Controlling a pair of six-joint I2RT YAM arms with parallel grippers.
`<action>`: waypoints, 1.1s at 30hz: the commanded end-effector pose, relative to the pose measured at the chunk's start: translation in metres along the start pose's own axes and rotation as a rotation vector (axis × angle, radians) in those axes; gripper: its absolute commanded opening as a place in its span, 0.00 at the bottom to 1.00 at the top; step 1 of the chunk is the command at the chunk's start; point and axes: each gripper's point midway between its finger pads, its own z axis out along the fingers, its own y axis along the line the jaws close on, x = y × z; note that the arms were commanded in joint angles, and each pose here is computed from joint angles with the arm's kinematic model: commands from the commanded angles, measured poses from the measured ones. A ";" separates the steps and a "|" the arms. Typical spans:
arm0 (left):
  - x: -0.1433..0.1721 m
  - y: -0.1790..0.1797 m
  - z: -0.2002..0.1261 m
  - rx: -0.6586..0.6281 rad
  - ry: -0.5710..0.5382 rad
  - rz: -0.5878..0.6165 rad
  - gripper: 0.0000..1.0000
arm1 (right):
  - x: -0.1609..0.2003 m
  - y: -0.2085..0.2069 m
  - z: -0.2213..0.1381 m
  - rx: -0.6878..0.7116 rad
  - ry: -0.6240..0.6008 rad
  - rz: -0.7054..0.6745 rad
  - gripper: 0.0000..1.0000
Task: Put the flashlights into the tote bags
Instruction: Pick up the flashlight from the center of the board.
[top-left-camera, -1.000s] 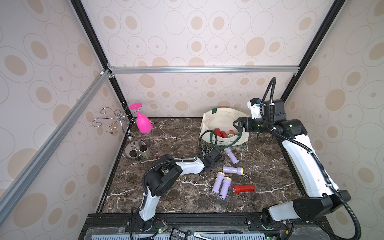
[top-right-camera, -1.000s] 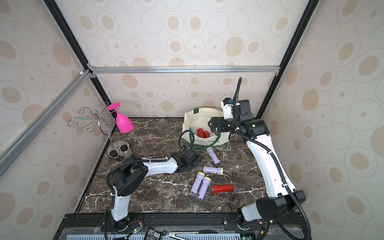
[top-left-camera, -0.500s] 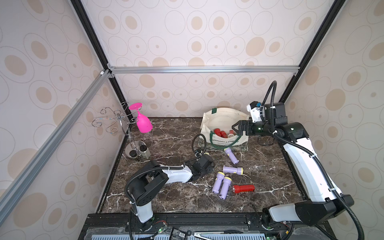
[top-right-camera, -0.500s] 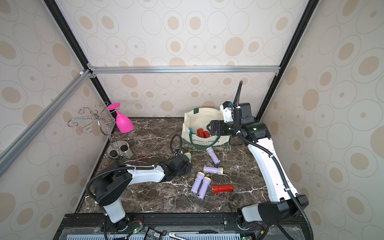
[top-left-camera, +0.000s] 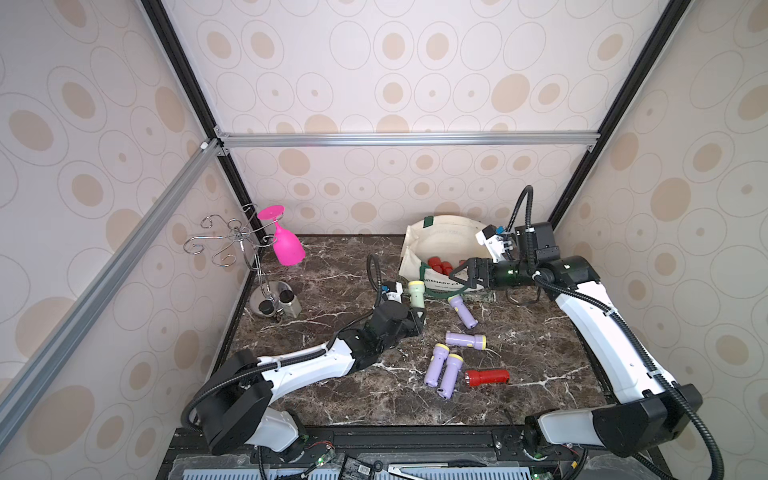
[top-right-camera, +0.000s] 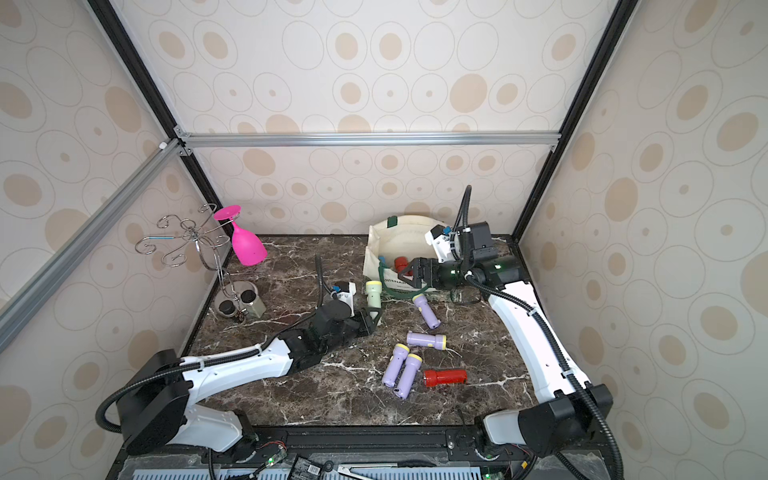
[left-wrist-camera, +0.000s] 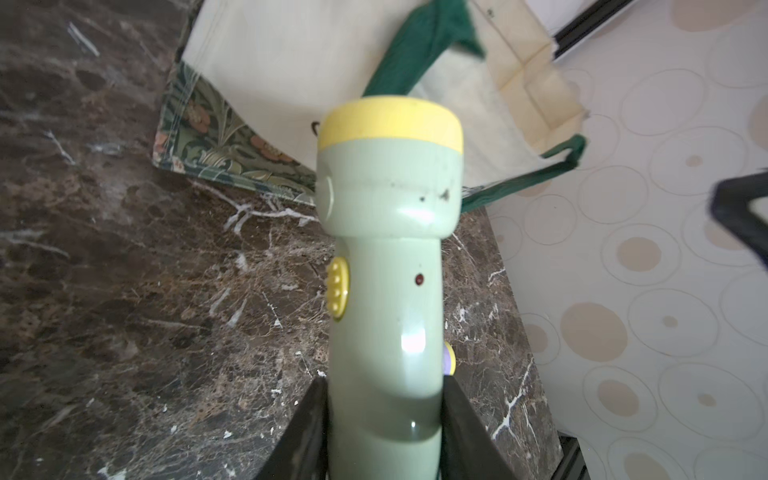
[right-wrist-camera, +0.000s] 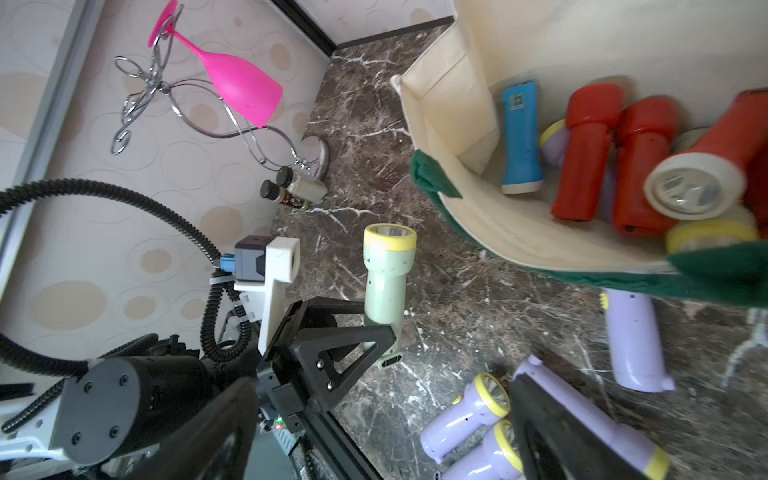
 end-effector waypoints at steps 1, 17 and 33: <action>-0.015 -0.028 -0.017 0.074 -0.008 0.130 0.00 | 0.008 0.019 0.010 -0.142 0.056 0.000 0.97; -0.029 -0.089 -0.041 0.343 -0.070 0.129 0.00 | 0.004 0.017 0.047 -0.169 0.084 0.091 0.96; -0.025 -0.096 -0.034 0.367 -0.072 0.117 0.00 | 0.004 0.034 0.060 -0.196 0.107 0.066 0.58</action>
